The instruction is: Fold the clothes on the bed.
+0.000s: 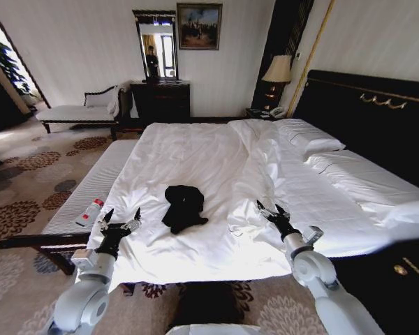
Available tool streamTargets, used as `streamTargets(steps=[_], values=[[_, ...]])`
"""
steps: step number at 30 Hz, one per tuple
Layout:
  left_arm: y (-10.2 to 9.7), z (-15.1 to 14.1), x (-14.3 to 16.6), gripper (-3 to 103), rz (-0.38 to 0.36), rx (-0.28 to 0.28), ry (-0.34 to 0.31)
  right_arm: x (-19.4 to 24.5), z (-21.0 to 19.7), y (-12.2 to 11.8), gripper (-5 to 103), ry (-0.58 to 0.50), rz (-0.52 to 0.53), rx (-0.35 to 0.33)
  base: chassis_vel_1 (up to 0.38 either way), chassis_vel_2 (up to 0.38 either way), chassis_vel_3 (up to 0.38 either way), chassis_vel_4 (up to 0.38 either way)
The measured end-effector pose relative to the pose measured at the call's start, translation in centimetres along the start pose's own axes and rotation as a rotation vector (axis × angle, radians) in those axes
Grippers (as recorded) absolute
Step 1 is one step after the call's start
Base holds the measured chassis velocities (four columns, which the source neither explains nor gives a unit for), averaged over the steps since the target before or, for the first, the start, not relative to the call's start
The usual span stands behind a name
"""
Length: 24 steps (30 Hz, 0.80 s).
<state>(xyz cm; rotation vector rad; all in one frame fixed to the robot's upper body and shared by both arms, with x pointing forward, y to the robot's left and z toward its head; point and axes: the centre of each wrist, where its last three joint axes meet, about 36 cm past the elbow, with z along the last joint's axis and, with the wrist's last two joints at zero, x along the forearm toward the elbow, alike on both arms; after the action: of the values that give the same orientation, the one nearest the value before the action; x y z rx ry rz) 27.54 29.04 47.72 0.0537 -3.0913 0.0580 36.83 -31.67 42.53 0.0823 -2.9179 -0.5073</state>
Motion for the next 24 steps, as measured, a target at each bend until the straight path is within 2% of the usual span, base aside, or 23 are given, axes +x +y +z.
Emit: streamTargets(steps=[5, 9, 12, 13, 16, 18, 22, 24], values=[[0.1, 0.0, 0.0, 100, -0.009, 0.0, 0.0, -1.1, 0.3, 0.8, 100, 0.019, -0.007, -0.036, 0.0, 0.0, 0.0, 0.0], [0.1, 0.1, 0.0, 100, -0.014, 0.001, 0.001, -1.6, 0.5, 0.9, 102, 0.024, -0.008, -0.027, 0.0, 0.0, 0.0, 0.0], [0.1, 0.1, 0.1, 100, -0.014, -0.004, 0.004, -1.6, 0.6, 1.0, 93, 0.023, -0.005, -0.023, 0.0, 0.0, 0.0, 0.0], [0.1, 0.1, 0.1, 100, -0.014, -0.004, 0.004, -1.6, 0.6, 1.0, 93, 0.023, -0.005, -0.023, 0.0, 0.0, 0.0, 0.0], [0.0, 0.1, 0.1, 100, -0.017, -0.005, 0.006, -1.4, 1.0, 1.2, 78, 0.022, -0.003, -0.038, 0.0, 0.0, 0.0, 0.0], [0.0, 0.1, 0.1, 100, -0.017, -0.005, 0.007, -1.4, 1.1, 1.3, 78, 0.021, -0.003, -0.042, 0.0, 0.0, 0.0, 0.0], [-0.2, 0.1, 0.2, 100, -0.014, -0.01, 0.012, -1.2, 1.5, 1.9, 56, 0.014, -0.004, -0.051, 0.0, 0.0, 0.0, 0.0], [-0.2, 0.1, 0.2, 100, -0.013, -0.011, 0.013, -1.1, 1.5, 1.9, 56, 0.013, -0.004, -0.048, 0.0, 0.0, 0.0, 0.0]])
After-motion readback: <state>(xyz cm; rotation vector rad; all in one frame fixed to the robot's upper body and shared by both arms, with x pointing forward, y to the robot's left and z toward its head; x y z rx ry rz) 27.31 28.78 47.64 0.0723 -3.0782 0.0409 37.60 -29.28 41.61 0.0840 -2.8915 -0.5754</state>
